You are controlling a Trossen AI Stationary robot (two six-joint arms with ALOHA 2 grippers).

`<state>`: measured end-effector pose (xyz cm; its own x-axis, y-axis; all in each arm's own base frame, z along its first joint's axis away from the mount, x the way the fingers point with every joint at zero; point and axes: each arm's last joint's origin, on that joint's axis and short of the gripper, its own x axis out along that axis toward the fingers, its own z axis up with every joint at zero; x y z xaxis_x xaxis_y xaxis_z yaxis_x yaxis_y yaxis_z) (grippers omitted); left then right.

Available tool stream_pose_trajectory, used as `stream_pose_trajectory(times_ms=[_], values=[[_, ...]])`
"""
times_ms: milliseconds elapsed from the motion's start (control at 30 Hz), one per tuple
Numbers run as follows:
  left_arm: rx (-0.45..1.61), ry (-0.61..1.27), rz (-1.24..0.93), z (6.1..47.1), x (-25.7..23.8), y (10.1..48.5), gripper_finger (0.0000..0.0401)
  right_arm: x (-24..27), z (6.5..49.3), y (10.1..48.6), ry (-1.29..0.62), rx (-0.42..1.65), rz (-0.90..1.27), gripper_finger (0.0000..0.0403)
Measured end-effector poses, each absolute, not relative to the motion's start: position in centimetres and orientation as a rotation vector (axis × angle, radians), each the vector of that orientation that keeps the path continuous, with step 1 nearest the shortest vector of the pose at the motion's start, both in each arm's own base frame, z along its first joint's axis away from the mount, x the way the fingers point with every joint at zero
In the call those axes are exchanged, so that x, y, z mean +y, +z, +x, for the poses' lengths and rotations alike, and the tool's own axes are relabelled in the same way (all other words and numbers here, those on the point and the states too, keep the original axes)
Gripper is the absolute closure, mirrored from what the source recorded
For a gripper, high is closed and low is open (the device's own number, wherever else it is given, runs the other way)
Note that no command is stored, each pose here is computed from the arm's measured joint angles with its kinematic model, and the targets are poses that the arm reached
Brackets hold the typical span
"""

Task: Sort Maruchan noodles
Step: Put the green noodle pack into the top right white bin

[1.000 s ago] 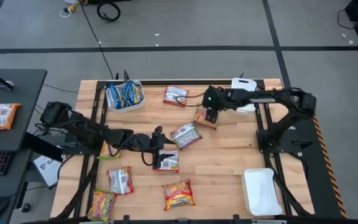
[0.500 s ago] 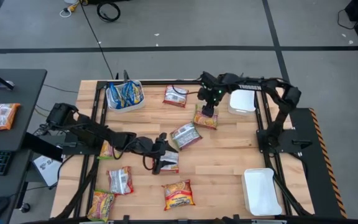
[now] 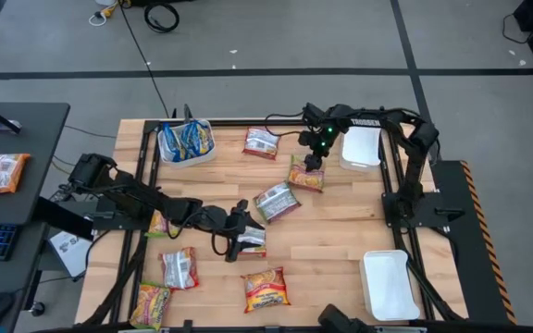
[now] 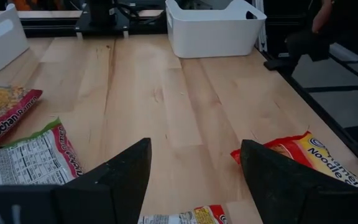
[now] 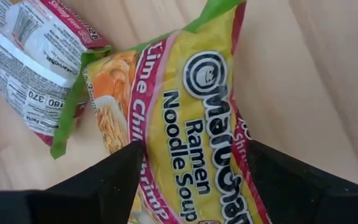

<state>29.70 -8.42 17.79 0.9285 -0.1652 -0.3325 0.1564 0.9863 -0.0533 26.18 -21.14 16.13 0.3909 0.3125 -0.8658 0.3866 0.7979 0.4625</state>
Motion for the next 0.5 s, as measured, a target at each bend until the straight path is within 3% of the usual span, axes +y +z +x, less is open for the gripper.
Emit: stream_pose_trajectory(times_ms=[267, 500], values=[[0.343, -0.156, -0.025, 29.7, -8.4, 17.8, 0.0152, -20.7, 26.6, 15.2, 0.022, 1.208, 0.679, 0.0137], [0.345, -0.163, -0.042, 29.6, -8.7, 17.8, 0.0152, -20.0, 27.4, 16.2, -0.031, 1.218, 0.553, 0.0237]])
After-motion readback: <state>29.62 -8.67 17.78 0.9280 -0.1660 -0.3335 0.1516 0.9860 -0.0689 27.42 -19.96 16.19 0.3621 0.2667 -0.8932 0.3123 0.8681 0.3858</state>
